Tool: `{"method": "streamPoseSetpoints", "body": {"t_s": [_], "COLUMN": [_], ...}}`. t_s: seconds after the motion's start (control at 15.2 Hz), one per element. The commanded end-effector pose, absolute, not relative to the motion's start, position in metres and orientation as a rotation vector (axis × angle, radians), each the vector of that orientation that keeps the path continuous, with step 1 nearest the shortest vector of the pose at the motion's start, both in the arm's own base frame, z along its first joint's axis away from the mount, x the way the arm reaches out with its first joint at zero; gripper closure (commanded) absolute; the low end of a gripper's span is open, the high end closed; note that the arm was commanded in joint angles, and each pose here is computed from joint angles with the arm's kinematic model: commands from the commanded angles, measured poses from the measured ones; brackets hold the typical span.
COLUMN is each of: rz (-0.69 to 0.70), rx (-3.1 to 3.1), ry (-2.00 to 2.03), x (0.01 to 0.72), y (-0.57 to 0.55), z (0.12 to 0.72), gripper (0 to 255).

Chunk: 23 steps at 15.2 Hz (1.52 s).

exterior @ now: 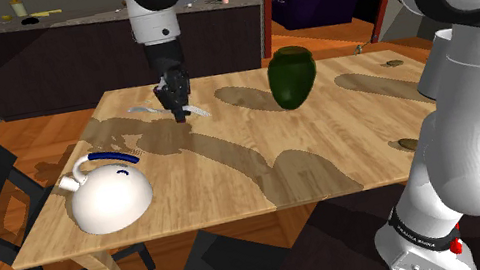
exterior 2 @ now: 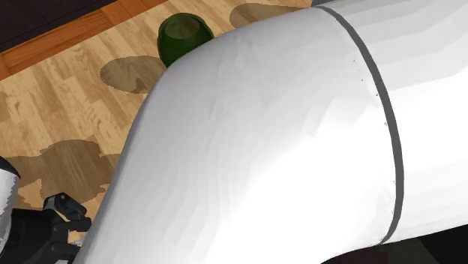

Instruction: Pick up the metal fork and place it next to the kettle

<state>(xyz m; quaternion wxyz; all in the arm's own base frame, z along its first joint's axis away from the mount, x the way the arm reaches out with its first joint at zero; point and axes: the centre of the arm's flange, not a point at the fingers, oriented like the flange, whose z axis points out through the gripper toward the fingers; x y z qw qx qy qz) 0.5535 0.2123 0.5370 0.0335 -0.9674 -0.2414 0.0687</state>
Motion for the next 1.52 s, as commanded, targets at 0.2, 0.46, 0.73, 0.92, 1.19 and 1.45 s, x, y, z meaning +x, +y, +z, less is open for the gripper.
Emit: {"method": "streamPoseSetpoints", "body": {"t_s": [0.2, 0.46, 0.73, 0.92, 1.19, 1.45], "rz": [0.21, 0.21, 0.21, 0.21, 0.21, 0.21], "rx": [-2.976, -2.976, -2.976, -2.976, -2.976, -2.976], "ry": [-0.742, -0.742, -0.742, -0.742, -0.742, -0.742], "x": [0.554, 0.554, 0.554, 0.554, 0.554, 0.554], "y": [0.213, 0.213, 0.213, 0.213, 0.213, 0.213], "z": [0.511, 0.49, 0.468, 0.453, 0.431, 0.41], "gripper": [255, 255, 255, 255, 255, 255]}}
